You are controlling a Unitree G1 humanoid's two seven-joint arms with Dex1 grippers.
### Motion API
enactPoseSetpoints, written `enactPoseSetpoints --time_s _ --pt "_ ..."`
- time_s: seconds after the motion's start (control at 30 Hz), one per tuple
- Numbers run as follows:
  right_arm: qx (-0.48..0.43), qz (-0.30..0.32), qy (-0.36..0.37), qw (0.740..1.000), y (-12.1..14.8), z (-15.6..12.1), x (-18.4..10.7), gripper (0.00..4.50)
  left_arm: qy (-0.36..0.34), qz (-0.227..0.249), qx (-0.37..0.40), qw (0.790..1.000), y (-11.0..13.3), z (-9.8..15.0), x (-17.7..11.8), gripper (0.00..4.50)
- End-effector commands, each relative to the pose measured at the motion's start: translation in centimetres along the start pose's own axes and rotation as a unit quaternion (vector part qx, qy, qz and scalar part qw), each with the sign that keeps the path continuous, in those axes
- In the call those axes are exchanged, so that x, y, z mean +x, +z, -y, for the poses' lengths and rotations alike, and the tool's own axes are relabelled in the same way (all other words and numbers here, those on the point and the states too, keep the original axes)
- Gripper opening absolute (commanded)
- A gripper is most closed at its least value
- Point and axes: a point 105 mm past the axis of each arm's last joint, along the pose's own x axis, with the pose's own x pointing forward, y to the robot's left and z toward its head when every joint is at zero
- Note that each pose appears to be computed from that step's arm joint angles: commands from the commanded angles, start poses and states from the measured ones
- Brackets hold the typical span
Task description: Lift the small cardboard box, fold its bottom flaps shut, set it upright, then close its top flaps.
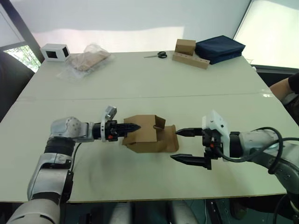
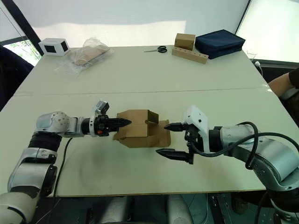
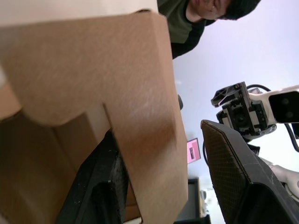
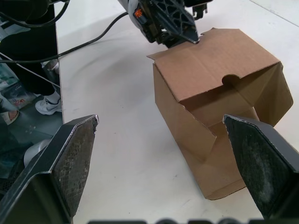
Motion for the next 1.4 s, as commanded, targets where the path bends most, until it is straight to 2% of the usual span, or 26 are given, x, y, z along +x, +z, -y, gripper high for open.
enactPoseSetpoints --time_s 0.03,0.2,0.3,0.43,0.47,0.73,0.87,0.93,1.0,1.03,1.1,1.17,1.23,1.3,1.4 --pt "-0.025 0.009 -0.002 1.0 0.7 -0.4 -0.1 4.5 -0.017 0.004 0.025 1.0 0.8 1.0 0.4 2.38" --pt "-0.024 0.008 -0.005 1.0 0.7 -0.4 -0.1 4.5 -0.019 0.004 0.022 1.0 0.7 0.8 0.6 2.38" --pt "-0.024 0.006 -0.007 1.0 0.6 -0.4 -0.1 4.5 -0.02 0.004 0.02 1.0 0.7 0.8 0.6 1.62" --pt "-0.023 0.006 -0.009 1.0 0.5 -0.3 -0.2 4.5 -0.02 0.002 0.02 1.0 0.7 0.9 0.6 0.15" --pt "-0.022 0.005 -0.009 1.0 0.5 -0.3 -0.2 4.5 -0.02 0.001 0.021 1.0 0.6 0.9 0.5 0.05" --pt "-0.016 0.011 -0.011 1.0 0.3 -0.2 -0.2 4.5 -0.021 0.003 0.04 0.999 0.8 1.3 0.3 0.05" --pt "-0.001 0.031 -0.019 0.999 0.6 0.2 -0.5 4.5 -0.013 0.037 0.085 0.996 1.9 1.8 0.2 0.05" --pt "0.013 0.051 -0.028 0.998 1.0 0.7 -1.0 4.5 0.005 0.091 0.153 0.984 3.3 2.1 -0.1 0.05" --pt "0.026 0.074 -0.039 0.996 1.5 1.3 -1.5 4.5 0.021 0.138 0.253 0.957 4.5 2.9 -0.4 0.05" --pt "0.032 0.086 -0.046 0.995 1.7 1.6 -1.8 4.5 0.021 0.146 0.287 0.947 4.7 3.3 -0.5 0.05" --pt "0.04 0.121 -0.072 0.989 2.5 2.9 -2.6 4.5 0.011 0.14 0.316 0.938 5.0 4.4 -0.7 0.05" --pt "0.046 0.173 -0.109 0.978 3.8 4.6 -3.7 4.5 -0.021 0.143 0.344 0.928 6.1 6.8 -1.1 0.05" --pt "0.042 0.228 -0.149 0.961 5.5 6.3 -4.8 4.5 -0.03 0.134 0.403 0.905 7.4 9.3 -1.4 0.05" --pt "0.041 0.284 -0.171 0.943 7.6 7.5 -5.5 4.5 -0.04 0.106 0.458 0.882 8.1 11.5 -1.6 0.05" --pt "0.043 0.335 -0.17 0.926 10.0 8.0 -5.7 4.5 -0.064 0.057 0.52 0.85 8.4 14.5 -1.8 0.05"
